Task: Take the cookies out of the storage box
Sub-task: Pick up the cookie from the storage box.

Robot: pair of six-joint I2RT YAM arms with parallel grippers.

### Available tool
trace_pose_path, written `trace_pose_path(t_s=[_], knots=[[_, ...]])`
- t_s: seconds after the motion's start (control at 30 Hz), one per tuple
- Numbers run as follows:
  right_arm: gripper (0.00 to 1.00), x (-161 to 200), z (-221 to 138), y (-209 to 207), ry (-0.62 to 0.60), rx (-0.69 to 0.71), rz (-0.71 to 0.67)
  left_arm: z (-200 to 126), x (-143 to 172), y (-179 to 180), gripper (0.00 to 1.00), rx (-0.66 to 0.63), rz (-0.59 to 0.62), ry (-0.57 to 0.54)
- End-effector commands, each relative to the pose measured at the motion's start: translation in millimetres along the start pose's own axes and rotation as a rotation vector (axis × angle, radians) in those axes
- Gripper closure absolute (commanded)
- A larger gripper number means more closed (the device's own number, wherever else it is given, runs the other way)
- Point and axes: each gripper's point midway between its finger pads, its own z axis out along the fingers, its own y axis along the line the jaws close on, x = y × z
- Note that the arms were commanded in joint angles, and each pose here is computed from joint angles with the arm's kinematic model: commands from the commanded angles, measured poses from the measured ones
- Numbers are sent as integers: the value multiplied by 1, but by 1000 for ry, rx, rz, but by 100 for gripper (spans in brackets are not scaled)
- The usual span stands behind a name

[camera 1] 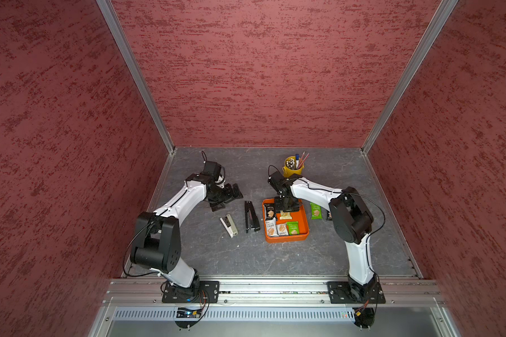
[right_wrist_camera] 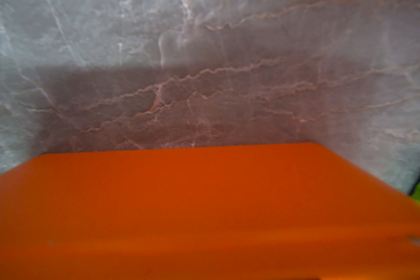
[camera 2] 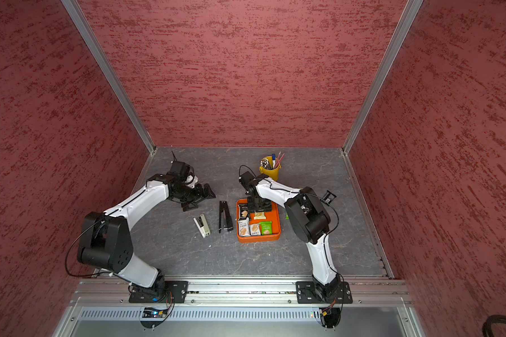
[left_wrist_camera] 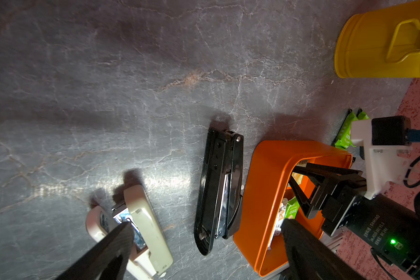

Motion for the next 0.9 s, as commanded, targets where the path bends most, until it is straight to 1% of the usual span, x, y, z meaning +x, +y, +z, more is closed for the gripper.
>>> trace_pose_path(t_s=[0.0,0.13,0.17,0.23,0.47,0.63,0.7,0.87], knots=[[40,-4,5,6,-6,3,2,-6,-6,-5,0,19,18,-17],[56,-3,5,5,-3,7,1,-6,-4,-4,0,18,16,-16],[59,-3,2,4,-6,7,4,-6,-3,-4,0,21,17,-17],[61,-2,-5,2,-18,2,9,-6,-3,-4,0,22,15,-17],[61,0,-44,-1,-90,-55,41,-4,1,-3,0,22,21,-12],[61,3,-76,-8,-149,-90,46,-4,5,-11,0,16,48,-18],[61,5,-85,-15,-166,-76,45,-2,8,-15,0,5,69,-20],[61,16,-100,-45,-184,26,18,3,13,-31,0,-16,120,-23]])
